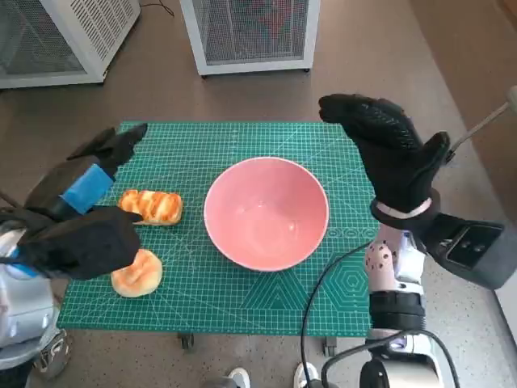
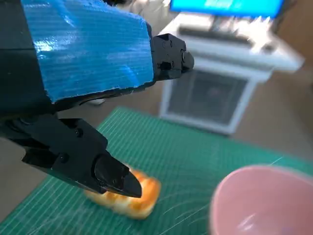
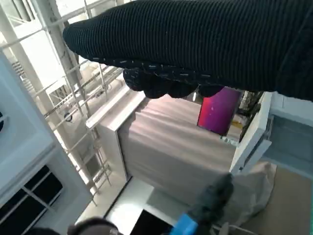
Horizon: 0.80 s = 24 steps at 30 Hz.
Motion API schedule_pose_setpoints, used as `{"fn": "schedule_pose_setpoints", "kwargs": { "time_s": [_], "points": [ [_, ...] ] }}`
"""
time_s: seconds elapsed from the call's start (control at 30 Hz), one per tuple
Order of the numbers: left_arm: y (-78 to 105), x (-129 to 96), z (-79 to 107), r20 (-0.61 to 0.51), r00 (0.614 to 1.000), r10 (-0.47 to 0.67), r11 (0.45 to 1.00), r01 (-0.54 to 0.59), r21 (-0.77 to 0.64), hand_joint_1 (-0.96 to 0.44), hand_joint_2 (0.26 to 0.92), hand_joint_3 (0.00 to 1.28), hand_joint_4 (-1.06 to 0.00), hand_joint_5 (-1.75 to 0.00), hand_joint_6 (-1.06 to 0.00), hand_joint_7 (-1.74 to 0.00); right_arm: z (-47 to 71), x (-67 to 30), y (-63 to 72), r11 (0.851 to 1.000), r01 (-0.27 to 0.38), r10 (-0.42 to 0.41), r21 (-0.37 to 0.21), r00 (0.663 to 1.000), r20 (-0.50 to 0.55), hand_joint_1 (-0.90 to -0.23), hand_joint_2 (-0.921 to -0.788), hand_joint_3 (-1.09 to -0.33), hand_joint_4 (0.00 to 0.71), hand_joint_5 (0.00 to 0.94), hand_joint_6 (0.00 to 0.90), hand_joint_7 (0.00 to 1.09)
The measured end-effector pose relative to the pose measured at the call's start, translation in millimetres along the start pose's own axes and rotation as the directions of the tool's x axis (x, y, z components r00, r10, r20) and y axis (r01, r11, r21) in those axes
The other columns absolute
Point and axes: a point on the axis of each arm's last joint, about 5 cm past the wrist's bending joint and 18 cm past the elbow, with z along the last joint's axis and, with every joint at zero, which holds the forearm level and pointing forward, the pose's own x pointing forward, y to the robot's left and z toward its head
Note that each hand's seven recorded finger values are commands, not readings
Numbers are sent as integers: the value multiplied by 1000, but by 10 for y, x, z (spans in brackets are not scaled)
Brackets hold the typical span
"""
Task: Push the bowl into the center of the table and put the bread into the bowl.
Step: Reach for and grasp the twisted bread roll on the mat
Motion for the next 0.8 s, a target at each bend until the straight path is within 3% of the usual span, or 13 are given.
{"fn": "schedule_pose_setpoints", "kwargs": {
  "time_s": [0.8],
  "points": [
    [-277, 468, -158, -195, 972, -134, 981, 158, 114, -131, 747, 4, -82, -9, -204, -30, -10, -45, -2, 1000, 17, -17, 0, 1000, -23, -594, -921, -620, 253, 3, 317, 2]
  ]
}}
